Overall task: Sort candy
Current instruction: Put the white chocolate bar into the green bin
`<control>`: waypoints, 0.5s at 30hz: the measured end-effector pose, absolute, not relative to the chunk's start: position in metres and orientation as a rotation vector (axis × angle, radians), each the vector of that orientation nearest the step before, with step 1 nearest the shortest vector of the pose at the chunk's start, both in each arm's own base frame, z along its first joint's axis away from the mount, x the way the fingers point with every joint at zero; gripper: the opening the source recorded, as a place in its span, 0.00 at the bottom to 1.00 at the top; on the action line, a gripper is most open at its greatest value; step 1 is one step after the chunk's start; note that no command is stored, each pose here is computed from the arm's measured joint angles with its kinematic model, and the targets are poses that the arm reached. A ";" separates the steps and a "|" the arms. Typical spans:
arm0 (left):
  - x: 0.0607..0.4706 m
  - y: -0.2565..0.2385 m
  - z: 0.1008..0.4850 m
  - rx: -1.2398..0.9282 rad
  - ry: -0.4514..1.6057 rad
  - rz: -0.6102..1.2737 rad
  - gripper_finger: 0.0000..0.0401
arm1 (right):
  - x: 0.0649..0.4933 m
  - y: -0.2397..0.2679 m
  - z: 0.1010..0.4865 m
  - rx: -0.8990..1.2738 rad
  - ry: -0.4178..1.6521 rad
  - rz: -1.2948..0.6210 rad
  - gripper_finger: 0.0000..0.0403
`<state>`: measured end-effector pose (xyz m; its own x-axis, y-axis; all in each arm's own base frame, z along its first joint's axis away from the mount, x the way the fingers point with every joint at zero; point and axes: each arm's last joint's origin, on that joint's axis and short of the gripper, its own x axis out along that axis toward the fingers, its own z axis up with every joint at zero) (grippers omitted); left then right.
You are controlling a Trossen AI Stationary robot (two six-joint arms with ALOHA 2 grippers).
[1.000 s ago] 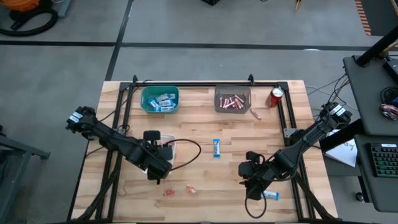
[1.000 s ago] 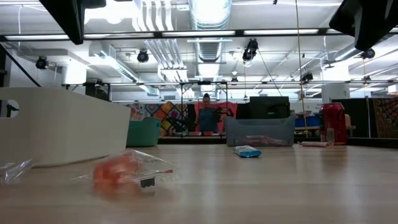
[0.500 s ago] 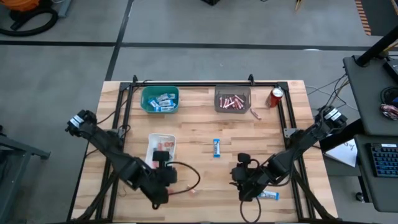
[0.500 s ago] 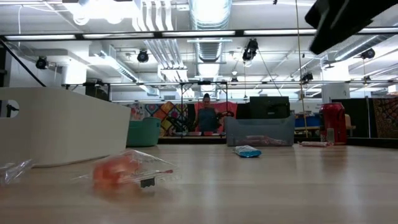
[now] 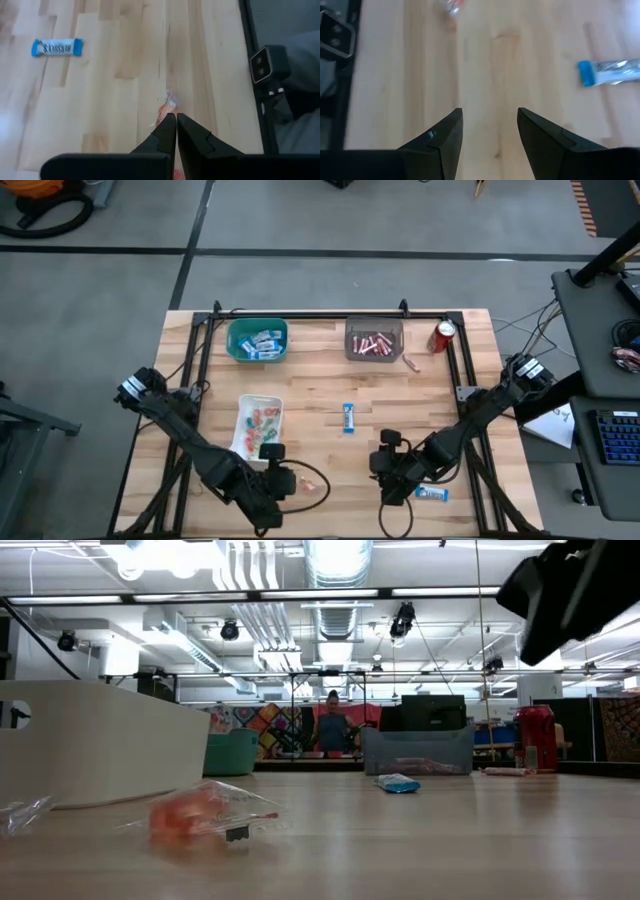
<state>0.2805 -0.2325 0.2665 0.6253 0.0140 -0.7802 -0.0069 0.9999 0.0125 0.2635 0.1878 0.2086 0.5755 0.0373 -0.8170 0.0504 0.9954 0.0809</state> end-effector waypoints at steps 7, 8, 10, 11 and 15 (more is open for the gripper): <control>0.281 -0.250 0.240 -0.003 0.948 0.036 0.00 | 0.260 0.192 0.207 0.312 1.089 0.070 0.45; 0.280 -0.253 0.238 -0.009 0.951 0.037 0.00 | 0.259 0.193 0.207 0.362 1.126 0.087 0.45; 0.279 -0.258 0.233 -0.026 0.953 0.041 0.00 | 0.256 0.197 0.207 0.461 1.206 0.133 0.45; 0.279 -0.260 0.231 -0.033 0.954 0.042 0.00 | 0.254 0.198 0.207 0.504 1.247 0.154 0.45; 0.280 -0.264 0.227 -0.044 0.948 0.039 0.00 | 0.246 0.204 0.205 0.597 1.365 0.158 0.45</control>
